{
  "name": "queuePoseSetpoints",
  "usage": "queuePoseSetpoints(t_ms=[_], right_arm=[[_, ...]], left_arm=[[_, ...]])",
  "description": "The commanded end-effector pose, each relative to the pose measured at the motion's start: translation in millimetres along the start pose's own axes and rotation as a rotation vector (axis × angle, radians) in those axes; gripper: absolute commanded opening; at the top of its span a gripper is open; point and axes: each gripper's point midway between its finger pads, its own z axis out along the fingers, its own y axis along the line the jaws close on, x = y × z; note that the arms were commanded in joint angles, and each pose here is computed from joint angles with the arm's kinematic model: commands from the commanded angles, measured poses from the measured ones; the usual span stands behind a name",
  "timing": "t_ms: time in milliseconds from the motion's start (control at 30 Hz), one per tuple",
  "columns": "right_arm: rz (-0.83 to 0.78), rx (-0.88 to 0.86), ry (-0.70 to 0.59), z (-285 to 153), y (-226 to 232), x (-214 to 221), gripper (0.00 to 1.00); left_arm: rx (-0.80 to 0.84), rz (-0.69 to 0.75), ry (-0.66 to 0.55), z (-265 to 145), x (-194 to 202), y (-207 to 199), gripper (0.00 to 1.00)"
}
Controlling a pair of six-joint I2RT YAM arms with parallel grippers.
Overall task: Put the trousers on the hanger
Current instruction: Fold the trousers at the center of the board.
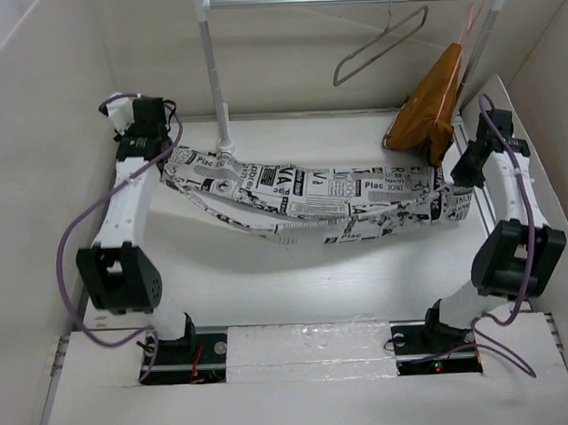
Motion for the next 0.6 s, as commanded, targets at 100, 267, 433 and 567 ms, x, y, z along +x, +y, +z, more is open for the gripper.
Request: queuePoseSetpoints(t_ms=[100, 267, 433, 567], right_arm=[[-0.023, -0.138, -0.086, 44, 61, -57, 0.00], [-0.019, -0.165, -0.104, 73, 83, -89, 0.00], [-0.066, -0.138, -0.036, 98, 91, -89, 0.00], [-0.088, -0.158, -0.109, 79, 85, -87, 0.00]], left_arm=[[-0.190, 0.060, -0.034, 55, -20, -12, 0.00], [-0.221, 0.131, -0.048, 99, -35, -43, 0.00], [-0.242, 0.085, -0.063, 97, -43, -44, 0.00], [-0.248, 0.034, -0.074, 65, -55, -5, 0.00]])
